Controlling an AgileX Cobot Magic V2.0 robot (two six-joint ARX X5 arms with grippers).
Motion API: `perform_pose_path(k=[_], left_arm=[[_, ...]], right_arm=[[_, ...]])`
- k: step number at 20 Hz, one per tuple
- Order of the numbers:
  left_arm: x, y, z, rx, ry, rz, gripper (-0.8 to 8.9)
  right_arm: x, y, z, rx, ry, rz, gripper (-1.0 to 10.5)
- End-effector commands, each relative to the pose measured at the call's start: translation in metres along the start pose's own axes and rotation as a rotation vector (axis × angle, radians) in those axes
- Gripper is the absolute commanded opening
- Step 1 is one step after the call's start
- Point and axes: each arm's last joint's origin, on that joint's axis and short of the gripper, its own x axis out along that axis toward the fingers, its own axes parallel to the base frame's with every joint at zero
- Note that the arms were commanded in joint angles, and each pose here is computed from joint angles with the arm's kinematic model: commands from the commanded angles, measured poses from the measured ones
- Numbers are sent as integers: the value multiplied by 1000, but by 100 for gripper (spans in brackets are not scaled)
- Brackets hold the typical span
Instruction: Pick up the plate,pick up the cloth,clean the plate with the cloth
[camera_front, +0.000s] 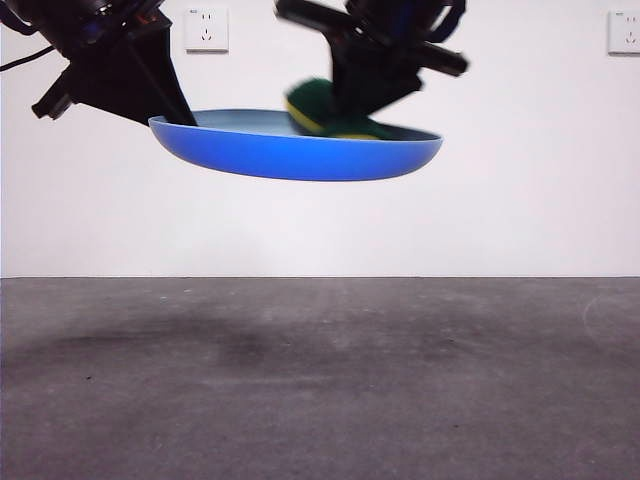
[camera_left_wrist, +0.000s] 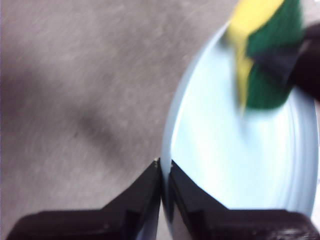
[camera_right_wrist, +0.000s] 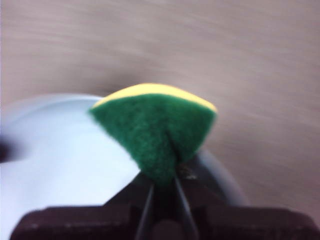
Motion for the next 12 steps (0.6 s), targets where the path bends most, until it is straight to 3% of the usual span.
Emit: perform_pose_path(k=[1,2,4,7,9,10,12], left_arm=[[0,-6,8,48,-75,-78,-8],[0,-6,12,41,-111,-83,-8],[-1,-7,18,29,-169,-69,-8],[-2,-6,21,22,-210,-23,-8],[-1,-5,18,10,-183,-19,-8],[-1,-4,15,1,-154,-15,-8],[0,-3,8,13,-85,-4,-8]], right_arm=[[6,9,-9,23,70,158,-12],[5,15,-12,17,109,215,-12],[4,23,-21,5,193,238,-12],[0,24,-38,-22,360,189,-12],[-3,19,-46,-66,430,-4,-12],[-4,15,-48,-99,440,-141,-12],[-6,6,-47,-149,409,-374,-12]])
